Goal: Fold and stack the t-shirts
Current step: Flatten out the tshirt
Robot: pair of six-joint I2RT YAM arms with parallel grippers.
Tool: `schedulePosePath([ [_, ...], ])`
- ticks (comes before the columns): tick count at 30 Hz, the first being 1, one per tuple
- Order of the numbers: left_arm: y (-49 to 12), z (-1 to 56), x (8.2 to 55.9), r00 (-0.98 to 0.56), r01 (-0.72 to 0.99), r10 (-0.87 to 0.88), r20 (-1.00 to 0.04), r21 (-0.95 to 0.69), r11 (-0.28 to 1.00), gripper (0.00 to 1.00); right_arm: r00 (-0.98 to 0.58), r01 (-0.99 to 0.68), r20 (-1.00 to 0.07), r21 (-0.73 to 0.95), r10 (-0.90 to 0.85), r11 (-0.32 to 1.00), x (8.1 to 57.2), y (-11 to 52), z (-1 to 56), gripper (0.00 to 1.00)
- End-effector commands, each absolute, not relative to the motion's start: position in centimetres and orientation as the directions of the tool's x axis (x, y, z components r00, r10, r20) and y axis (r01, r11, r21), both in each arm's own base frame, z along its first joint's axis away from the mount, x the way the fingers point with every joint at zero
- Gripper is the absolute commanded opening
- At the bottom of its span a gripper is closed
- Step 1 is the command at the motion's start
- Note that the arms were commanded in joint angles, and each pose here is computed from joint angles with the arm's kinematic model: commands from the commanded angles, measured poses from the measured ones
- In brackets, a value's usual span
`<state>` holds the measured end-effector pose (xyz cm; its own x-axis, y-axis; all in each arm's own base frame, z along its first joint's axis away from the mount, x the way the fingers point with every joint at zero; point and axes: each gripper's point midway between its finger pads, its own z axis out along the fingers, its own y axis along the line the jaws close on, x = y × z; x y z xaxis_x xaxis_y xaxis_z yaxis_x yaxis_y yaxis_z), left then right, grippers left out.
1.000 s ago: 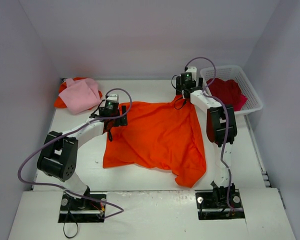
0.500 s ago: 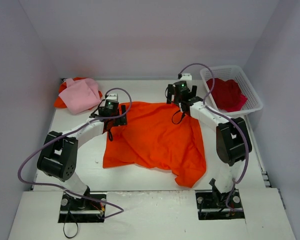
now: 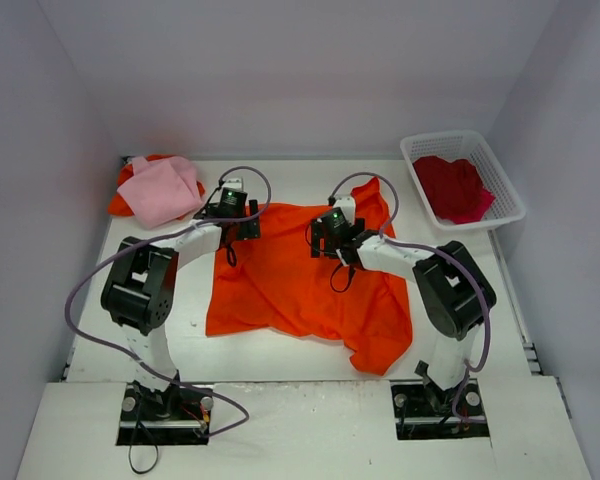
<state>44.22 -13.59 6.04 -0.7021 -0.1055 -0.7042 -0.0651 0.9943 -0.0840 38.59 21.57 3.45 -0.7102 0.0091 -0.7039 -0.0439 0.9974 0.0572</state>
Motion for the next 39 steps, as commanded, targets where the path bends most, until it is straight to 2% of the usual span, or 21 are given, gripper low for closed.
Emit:
schedulePosePath([
  [1, -13.5, 8.7, 47.4, -0.626, -0.093, -0.151, -0.765, -0.12, 0.988, 0.79, -0.651, -0.029, -0.755, 0.13, 0.08, 0.991, 39.4, 22.8, 5.7, 0.84],
  [9, -11.7, 8.3, 48.7, -0.619, -0.128, -0.163, -0.769, -0.106, 0.986, 0.79, -0.678, -0.051, -0.733, 0.124, 0.057, 0.991, 38.0, 23.3, 3.8, 0.83],
  [13, -10.6, 8.8, 49.2, -0.608, -0.144, -0.177, -0.774, -0.112, 0.983, 0.79, -0.694, -0.064, -0.719, 0.12, 0.042, 0.991, 37.2, 24.1, 2.3, 0.77],
  [20, -8.8, 9.5, 50.2, -0.59, -0.161, -0.179, -0.788, -0.102, 0.982, 0.79, -0.73, -0.068, -0.683, 0.1, 0.019, 0.993, 35.6, 24.6, -0.7, 0.77],
  [28, -9.3, 9.0, 51.5, -0.569, -0.146, -0.237, -0.787, -0.186, 0.971, 0.76, -0.748, -0.089, -0.664, 0.082, -0.012, 0.993, 34.3, 25.4, -2.3, 0.77],
  [39, -9.7, 9.2, 51.3, -0.567, -0.137, -0.259, -0.782, -0.22, 0.966, 0.73, -0.761, -0.096, -0.648, 0.066, -0.031, 0.993, 33.9, 25.7, -3.6, 0.77],
])
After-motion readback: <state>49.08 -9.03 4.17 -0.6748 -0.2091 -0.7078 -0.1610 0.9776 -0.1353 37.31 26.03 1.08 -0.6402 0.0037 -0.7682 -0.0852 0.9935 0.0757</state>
